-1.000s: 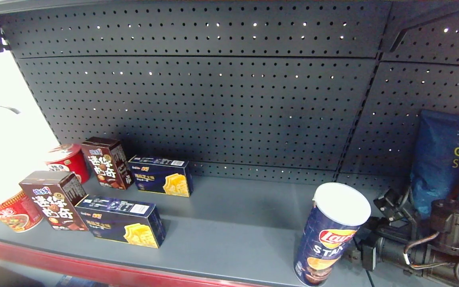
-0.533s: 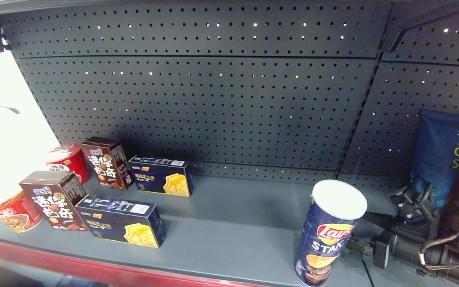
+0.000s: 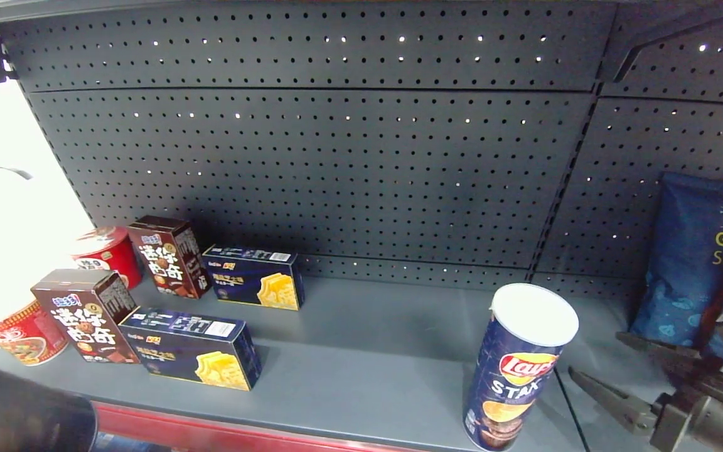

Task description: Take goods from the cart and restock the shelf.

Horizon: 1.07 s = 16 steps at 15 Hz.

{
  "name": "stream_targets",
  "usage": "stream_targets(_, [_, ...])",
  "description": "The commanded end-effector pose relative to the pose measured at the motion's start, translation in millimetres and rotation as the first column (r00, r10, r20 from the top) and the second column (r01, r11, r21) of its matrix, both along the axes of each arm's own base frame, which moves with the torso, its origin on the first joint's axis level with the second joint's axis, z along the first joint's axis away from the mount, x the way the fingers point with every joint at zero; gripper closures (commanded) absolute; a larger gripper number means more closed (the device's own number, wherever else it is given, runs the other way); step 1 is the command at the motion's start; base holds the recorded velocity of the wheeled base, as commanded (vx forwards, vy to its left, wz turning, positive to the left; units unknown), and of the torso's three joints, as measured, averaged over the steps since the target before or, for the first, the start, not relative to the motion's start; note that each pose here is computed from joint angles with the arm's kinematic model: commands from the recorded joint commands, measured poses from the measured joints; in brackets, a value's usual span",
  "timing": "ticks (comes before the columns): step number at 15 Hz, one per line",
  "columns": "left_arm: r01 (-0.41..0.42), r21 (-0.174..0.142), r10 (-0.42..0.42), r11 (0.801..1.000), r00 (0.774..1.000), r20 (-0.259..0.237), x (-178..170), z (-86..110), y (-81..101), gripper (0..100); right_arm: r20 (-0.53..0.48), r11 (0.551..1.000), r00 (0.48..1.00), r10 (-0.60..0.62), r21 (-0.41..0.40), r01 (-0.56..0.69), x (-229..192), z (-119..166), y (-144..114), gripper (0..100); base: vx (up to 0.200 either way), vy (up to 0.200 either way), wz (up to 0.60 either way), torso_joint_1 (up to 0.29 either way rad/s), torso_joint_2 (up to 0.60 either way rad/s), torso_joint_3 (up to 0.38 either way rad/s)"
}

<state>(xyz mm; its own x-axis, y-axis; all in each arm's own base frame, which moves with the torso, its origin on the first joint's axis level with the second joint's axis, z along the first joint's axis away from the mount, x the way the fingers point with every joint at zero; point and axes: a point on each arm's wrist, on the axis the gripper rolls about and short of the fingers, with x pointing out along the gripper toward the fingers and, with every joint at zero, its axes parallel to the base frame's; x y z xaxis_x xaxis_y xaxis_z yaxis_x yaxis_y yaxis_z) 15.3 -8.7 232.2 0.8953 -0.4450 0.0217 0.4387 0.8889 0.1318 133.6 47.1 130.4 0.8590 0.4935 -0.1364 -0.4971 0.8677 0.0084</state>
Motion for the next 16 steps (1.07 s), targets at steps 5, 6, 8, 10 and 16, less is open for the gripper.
stream_targets(5, [0.146,0.024,-0.142,0.989,0.984,-0.104,83.3,7.2,-30.0,100,0.060,0.994,0.992,-0.112,0.008,0.112,-98.6,20.8,-33.8,0,0.000,0.000,0.00,0.000,0.00,0.000])
stream_targets(6, [0.161,0.024,-0.157,0.987,0.982,-0.103,87.0,7.2,-33.3,100,0.062,0.989,0.987,-0.150,0.006,0.149,-105.9,16.9,-36.9,0,0.000,0.000,0.00,0.000,0.00,0.000])
stream_targets(8, [0.182,0.028,-0.177,0.983,0.976,-0.128,94.7,4.1,-38.8,100,0.061,0.969,0.967,-0.246,-0.008,0.247,-122.7,-5.6,-44.5,0,0.000,0.000,0.00,0.000,0.00,0.000])
stream_targets(10, [0.186,0.031,-0.180,0.982,0.975,-0.133,96.7,3.6,-39.8,100,0.089,0.967,0.964,-0.252,-0.013,0.254,-131.9,-26.2,-47.6,0,0.000,0.000,0.00,0.000,0.00,0.000])
stream_targets(16, [0.195,0.031,-0.189,0.980,0.972,-0.139,98.3,3.6,-41.4,100,0.130,0.973,0.964,-0.231,0.008,0.232,-154.8,-46.8,-54.1,0,0.000,0.000,0.00,0.000,0.00,0.000])
